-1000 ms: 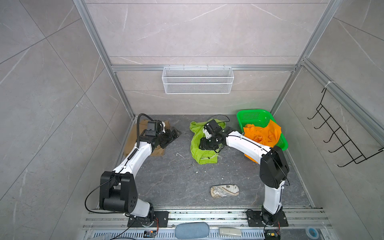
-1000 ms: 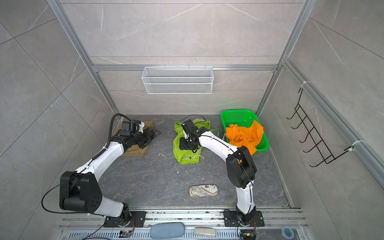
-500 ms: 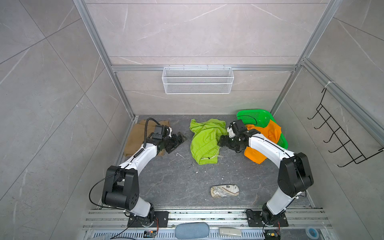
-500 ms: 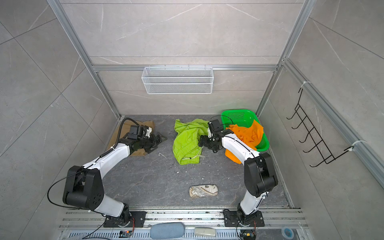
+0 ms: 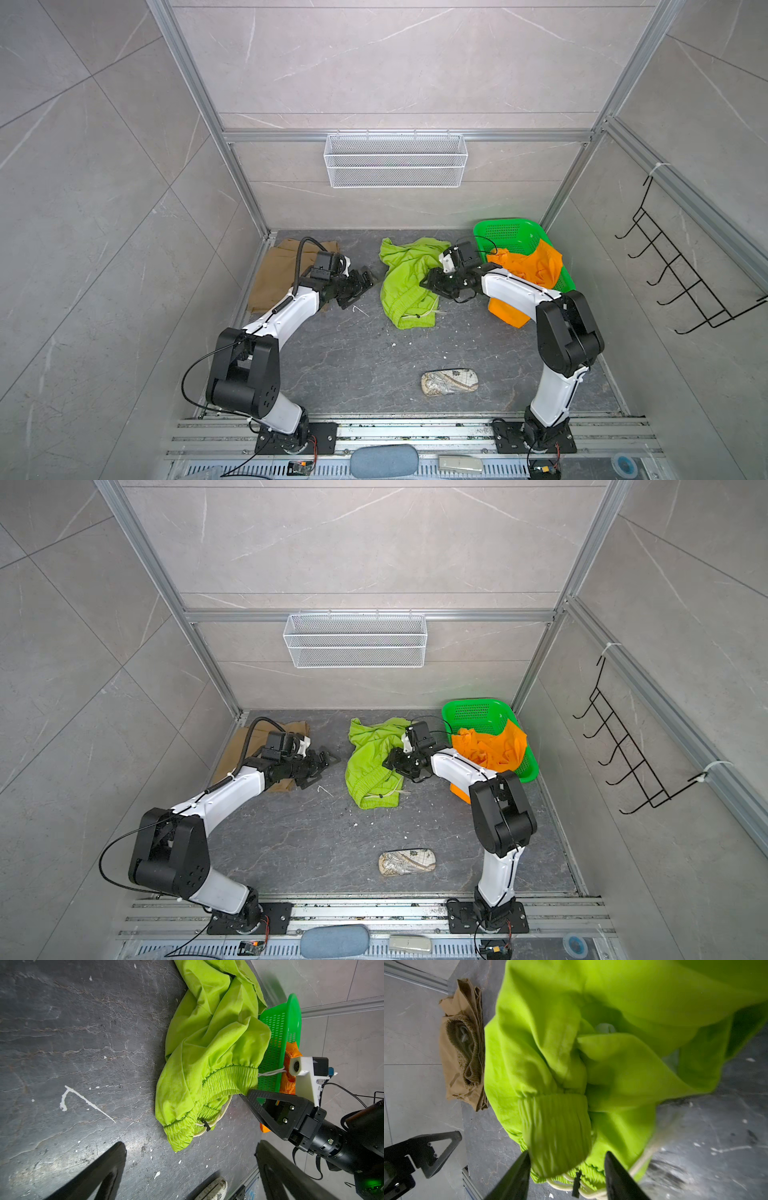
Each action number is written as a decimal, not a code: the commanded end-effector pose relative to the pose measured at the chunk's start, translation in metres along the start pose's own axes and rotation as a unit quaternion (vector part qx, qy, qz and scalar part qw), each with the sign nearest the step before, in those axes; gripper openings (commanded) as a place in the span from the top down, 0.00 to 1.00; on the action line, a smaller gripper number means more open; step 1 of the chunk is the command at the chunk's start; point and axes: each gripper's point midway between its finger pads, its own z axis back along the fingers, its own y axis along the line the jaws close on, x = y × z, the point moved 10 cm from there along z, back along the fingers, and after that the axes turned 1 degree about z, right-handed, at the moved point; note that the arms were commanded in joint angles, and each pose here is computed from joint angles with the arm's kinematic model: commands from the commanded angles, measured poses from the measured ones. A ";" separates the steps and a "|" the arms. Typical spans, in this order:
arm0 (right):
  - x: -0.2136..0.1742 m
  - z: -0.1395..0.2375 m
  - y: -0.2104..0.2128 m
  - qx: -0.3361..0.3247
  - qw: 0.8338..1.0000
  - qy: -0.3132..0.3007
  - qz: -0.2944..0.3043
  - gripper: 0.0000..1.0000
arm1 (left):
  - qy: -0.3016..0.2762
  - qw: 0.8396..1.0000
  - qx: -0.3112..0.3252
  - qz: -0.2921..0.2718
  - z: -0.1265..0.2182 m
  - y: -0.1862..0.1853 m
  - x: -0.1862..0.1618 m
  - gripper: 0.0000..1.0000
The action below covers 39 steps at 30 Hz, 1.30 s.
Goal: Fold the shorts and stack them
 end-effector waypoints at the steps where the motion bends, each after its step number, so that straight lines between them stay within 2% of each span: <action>1: 0.006 -0.005 0.015 0.020 1.000 -0.009 0.009 0.63 | -0.004 1.000 -0.019 -0.003 0.000 -0.006 0.004 0.00; 6: 0.003 -0.008 0.032 0.009 0.999 -0.008 0.036 0.90 | -0.007 1.000 -0.023 -0.008 0.003 -0.009 0.004 0.00; 9: -0.002 -0.013 0.050 0.005 0.998 -0.002 0.056 1.00 | -0.008 1.000 -0.028 -0.010 0.006 -0.011 0.005 0.00; 14: -0.025 -0.019 0.104 0.014 0.993 0.008 0.113 1.00 | -0.034 0.999 -0.035 0.003 0.026 -0.006 0.013 0.00; 17: -0.047 -0.043 0.128 0.025 0.990 0.040 0.130 1.00 | -0.055 0.998 -0.036 0.015 0.042 0.003 0.020 0.00; 20: -0.072 -0.076 0.145 0.033 0.985 0.088 0.145 0.91 | -0.056 0.998 -0.033 0.020 0.049 0.007 0.023 0.00; 23: -0.080 -0.083 0.152 0.044 0.983 0.099 0.150 0.80 | -0.052 0.998 -0.032 0.019 0.050 0.009 0.020 0.00; 27: -0.069 -0.062 0.154 0.042 0.983 0.082 0.160 0.63 | -0.040 0.999 -0.028 0.024 0.045 0.017 0.013 0.00; 33: -0.050 -0.018 0.125 0.038 0.988 0.050 0.139 0.40 | -0.029 0.999 -0.024 0.026 0.036 0.029 0.006 0.00; 39: -0.035 0.031 0.080 0.029 0.995 0.008 0.100 0.18 | -0.004 0.999 -0.035 -0.024 0.027 0.019 -0.002 0.00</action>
